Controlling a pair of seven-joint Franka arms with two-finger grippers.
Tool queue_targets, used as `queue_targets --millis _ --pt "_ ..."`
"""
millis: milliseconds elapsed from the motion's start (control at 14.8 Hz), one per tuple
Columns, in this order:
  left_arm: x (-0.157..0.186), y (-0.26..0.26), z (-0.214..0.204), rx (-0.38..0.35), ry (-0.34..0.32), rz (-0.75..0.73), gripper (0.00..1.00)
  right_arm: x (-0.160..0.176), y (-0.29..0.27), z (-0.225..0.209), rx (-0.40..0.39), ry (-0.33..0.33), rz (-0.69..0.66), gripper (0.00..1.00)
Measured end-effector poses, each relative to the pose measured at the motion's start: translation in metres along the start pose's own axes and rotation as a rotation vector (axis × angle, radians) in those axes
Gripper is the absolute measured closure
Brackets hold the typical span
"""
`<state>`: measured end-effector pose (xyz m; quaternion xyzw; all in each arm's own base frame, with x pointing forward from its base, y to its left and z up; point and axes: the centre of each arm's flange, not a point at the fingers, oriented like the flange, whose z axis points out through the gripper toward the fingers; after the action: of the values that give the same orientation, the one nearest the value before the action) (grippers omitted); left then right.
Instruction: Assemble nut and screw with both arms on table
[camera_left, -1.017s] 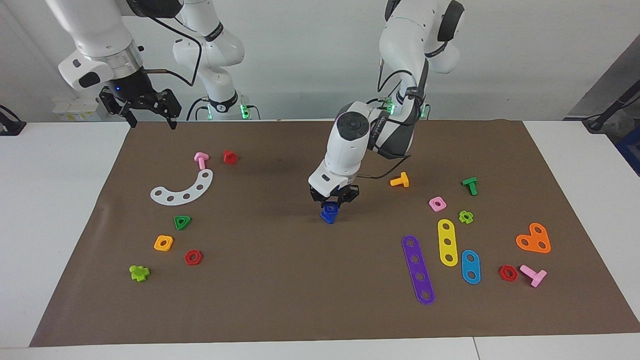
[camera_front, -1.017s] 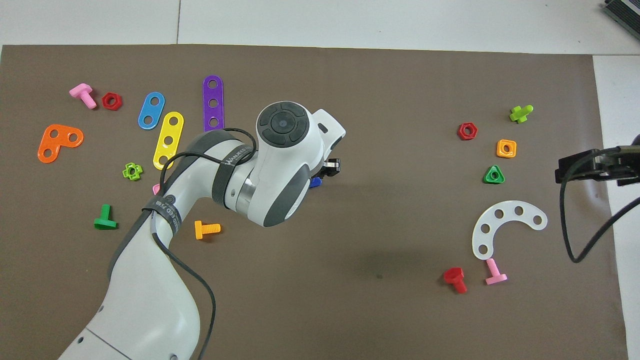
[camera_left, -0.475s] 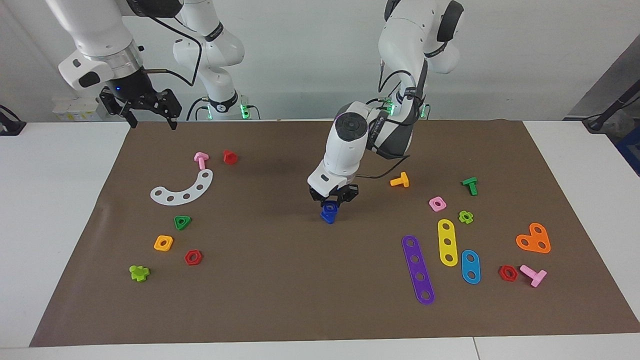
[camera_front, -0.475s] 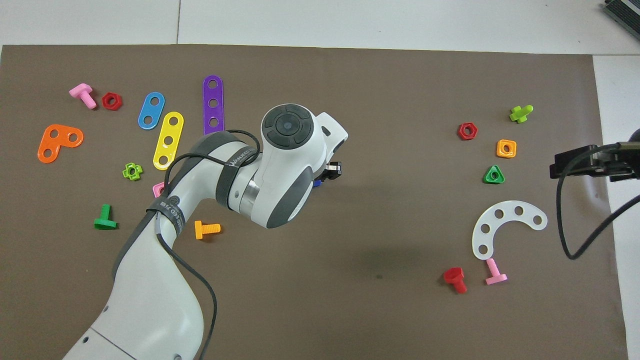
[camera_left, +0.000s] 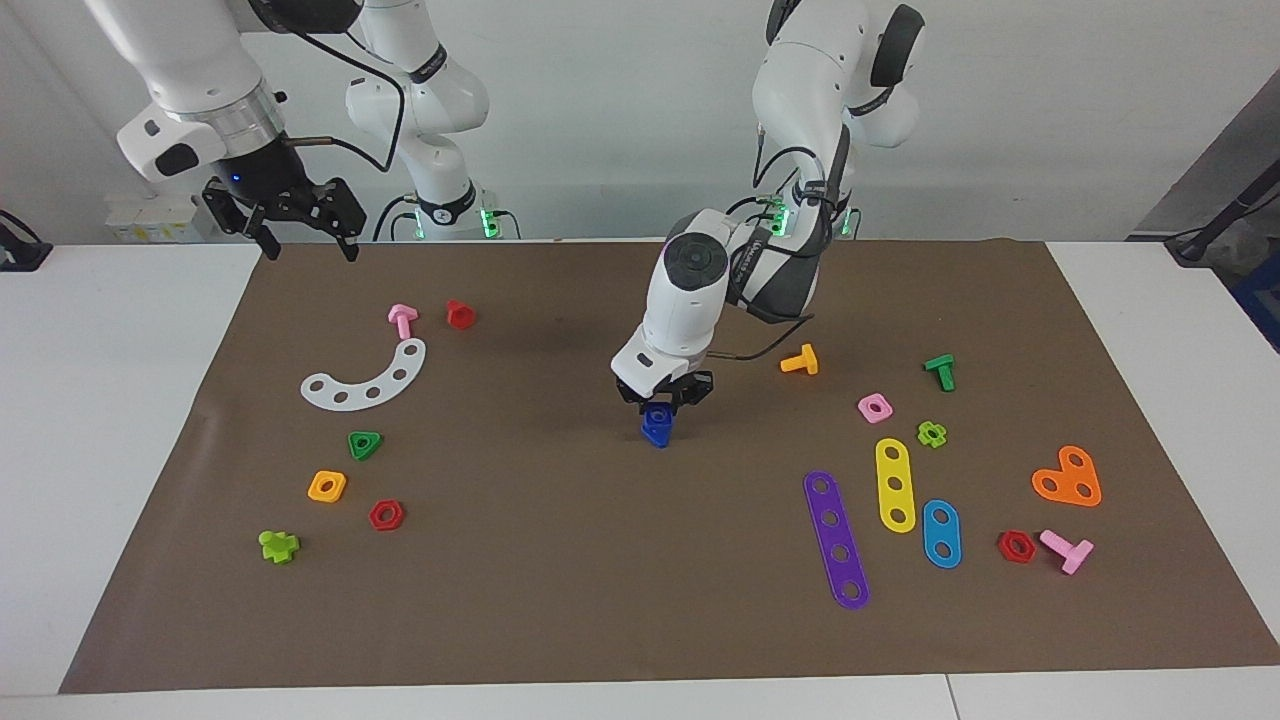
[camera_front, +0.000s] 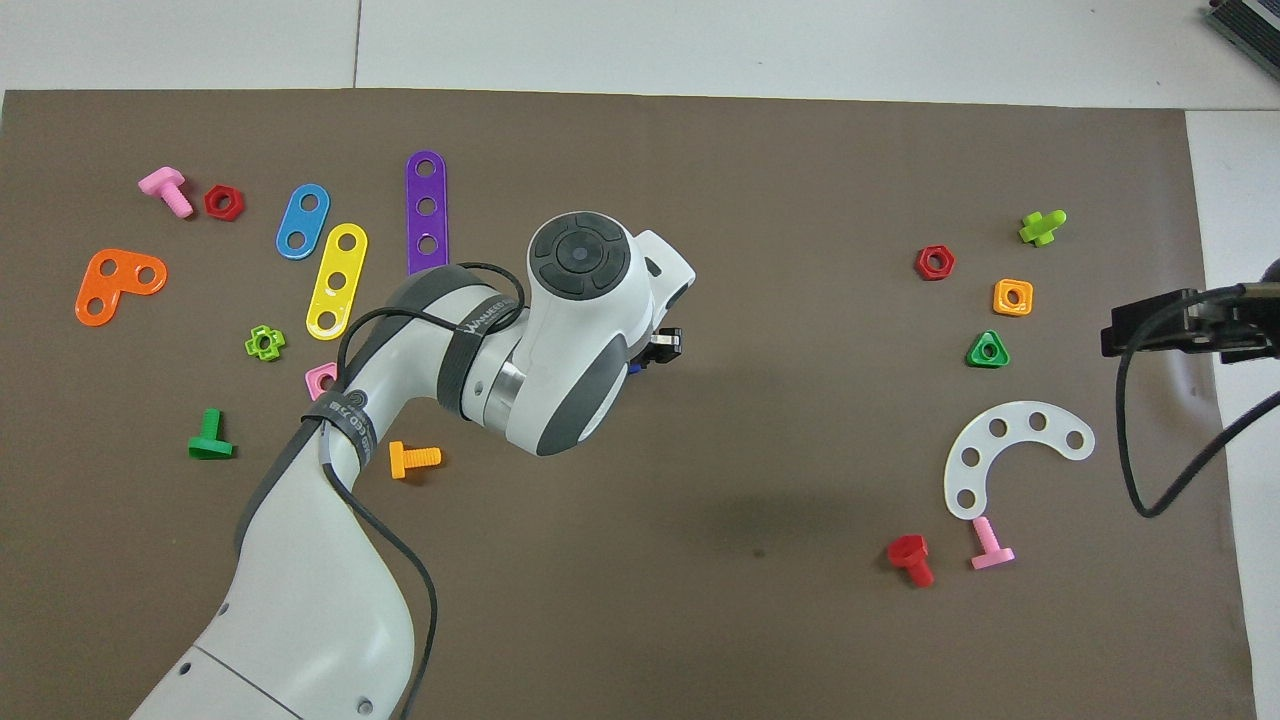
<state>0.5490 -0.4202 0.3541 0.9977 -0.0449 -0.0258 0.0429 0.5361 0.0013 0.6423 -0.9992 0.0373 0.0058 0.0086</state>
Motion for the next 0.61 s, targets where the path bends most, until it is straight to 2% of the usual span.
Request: queue_targets --millis 610 --pt "-0.0045 0.0023 0.0081 0.012 -0.011 0.009 0.53 0.0013 0.0000 -0.0007 0.001 0.011 0.000 0.00"
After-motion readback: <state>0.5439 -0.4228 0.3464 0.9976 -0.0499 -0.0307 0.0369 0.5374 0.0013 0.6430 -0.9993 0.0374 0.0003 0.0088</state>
